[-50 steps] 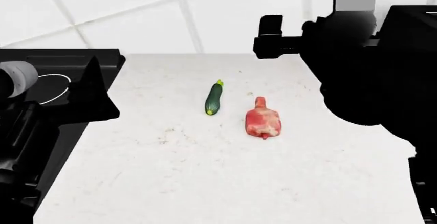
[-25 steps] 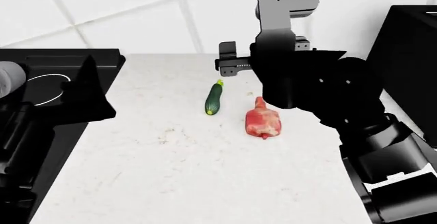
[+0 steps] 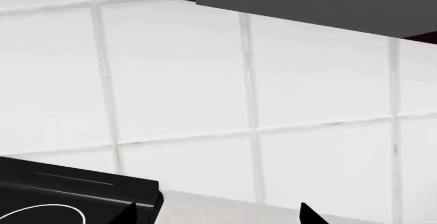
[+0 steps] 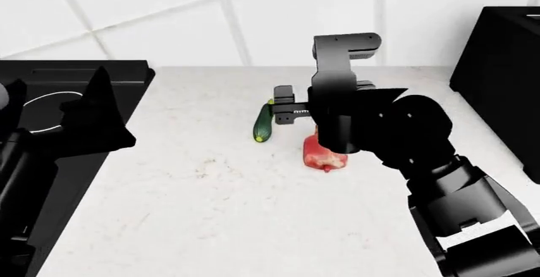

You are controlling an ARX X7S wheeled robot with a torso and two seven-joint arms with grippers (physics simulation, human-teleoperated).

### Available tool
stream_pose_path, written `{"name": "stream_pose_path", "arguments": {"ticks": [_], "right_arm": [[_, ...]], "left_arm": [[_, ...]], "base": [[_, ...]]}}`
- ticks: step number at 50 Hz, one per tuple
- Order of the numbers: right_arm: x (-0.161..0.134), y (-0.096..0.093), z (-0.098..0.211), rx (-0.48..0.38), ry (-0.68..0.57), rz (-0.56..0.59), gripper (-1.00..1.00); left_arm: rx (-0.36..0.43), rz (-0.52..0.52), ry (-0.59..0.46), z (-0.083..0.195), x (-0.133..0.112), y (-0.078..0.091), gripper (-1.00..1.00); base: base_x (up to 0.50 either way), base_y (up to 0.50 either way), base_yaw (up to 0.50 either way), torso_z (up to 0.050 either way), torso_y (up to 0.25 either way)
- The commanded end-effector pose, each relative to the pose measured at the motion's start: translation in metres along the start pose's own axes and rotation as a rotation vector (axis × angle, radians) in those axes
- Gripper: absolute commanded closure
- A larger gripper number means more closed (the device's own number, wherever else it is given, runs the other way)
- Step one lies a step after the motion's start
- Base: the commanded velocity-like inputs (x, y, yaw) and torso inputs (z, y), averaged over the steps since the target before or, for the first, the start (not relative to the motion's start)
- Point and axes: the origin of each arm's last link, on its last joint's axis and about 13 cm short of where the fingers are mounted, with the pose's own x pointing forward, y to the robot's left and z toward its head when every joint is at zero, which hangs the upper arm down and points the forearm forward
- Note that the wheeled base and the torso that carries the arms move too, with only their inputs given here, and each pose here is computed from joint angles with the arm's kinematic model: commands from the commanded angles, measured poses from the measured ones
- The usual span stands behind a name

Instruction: Place both pans onto different burners. Then place the zucchini and the pork chop on different pans.

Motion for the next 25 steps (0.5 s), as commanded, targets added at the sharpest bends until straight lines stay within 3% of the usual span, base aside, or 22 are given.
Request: {"name": "stream_pose_path", "arguments": {"ticks": [1,25], "right_arm": [[0.011,-0.001,-0.015,0.013,0.054,-0.017,-1.0],[0.004,0.0,-0.031,0.001,0.097,-0.007,-1.0]], "left_arm": [[0.0,0.0,0.004,-0.002,0.0,0.0,-1.0],[-0.008,0.001,0.002,-0.001,-0.001,0.001,-1.0]], "base": [[0.0,0.0,0.0,0.0,0.0],[0.0,0.0,0.0,0.0,0.0]]}}
